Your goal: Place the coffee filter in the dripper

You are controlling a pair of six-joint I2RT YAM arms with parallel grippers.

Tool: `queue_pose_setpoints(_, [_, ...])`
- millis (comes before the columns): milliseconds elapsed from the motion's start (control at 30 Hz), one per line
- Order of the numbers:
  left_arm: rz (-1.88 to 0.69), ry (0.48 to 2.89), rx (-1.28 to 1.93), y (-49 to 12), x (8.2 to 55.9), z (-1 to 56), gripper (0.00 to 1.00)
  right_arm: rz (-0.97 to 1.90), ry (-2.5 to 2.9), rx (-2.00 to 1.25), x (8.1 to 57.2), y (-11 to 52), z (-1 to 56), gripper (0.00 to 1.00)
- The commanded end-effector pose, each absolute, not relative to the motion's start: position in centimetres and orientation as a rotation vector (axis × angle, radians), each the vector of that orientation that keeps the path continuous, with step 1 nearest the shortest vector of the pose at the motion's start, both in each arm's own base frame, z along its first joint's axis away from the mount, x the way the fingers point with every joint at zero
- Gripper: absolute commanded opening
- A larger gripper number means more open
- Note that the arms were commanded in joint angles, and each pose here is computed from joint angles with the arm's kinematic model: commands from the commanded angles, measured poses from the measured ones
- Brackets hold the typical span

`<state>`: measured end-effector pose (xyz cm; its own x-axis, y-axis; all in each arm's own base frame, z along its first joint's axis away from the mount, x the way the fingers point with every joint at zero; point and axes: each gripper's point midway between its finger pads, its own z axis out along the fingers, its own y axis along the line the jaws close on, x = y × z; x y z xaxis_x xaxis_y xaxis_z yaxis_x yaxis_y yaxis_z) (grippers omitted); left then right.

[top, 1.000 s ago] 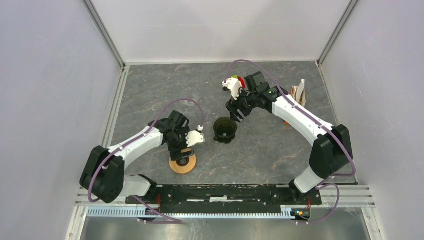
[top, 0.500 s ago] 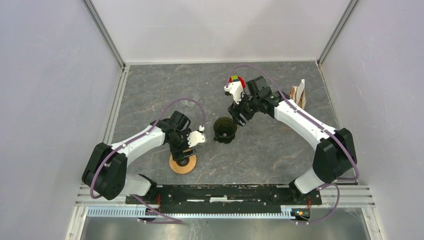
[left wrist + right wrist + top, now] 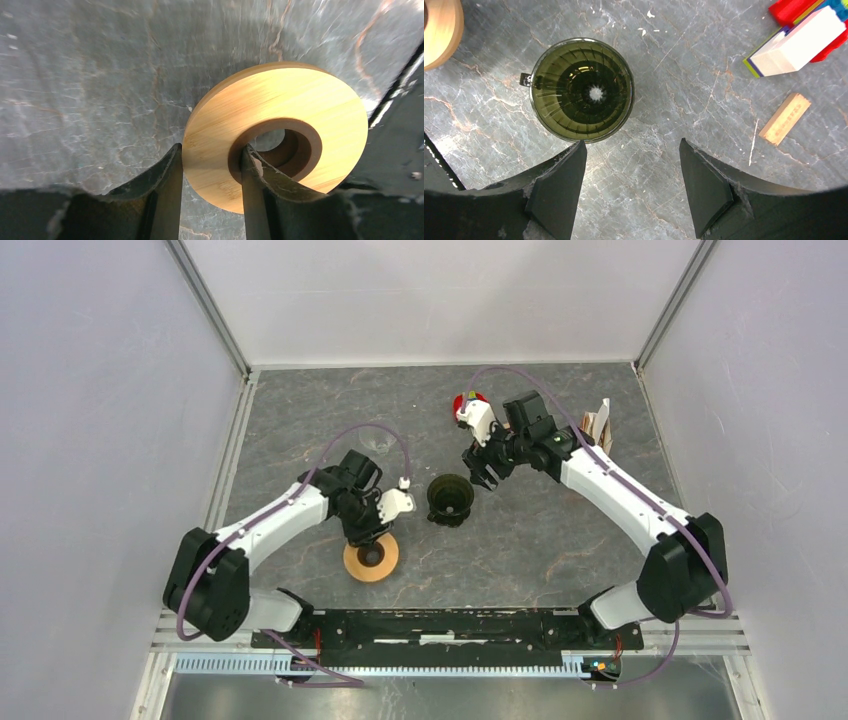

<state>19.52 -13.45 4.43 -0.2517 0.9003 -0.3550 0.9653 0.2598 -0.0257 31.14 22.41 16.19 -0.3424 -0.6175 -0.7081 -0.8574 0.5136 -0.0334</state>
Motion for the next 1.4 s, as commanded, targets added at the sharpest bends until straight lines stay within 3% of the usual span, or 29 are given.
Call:
queue_pose_setpoints(0, [-0.509,2.207,1.541,-17.0,20.5,11.0,0.02,0.482,1.958,-1.194,31.4,23.1,19.1,0.75])
queue_pose_setpoints(267, [-0.509,2.322,1.139,-21.4,26.0,19.0,0.02,0.384,1.96,-1.057,33.1,21.3,20.9,0.75])
queue_pose_setpoints(400, [-0.488,2.404,1.024,-24.0,29.0,20.1,0.02,0.414,1.948,-0.886,34.1,17.9,21.7,0.75])
queue_pose_setpoints(767, [-0.425,2.539,0.992,-28.6,31.9,18.0,0.02,0.287,1.878,-0.726,32.9,11.7,23.0,0.75])
queue_pose_setpoints(1367, [-0.253,2.577,1.09,-30.7,33.4,13.5,0.02,0.304,1.851,-0.766,31.2,11.8,21.3,0.79])
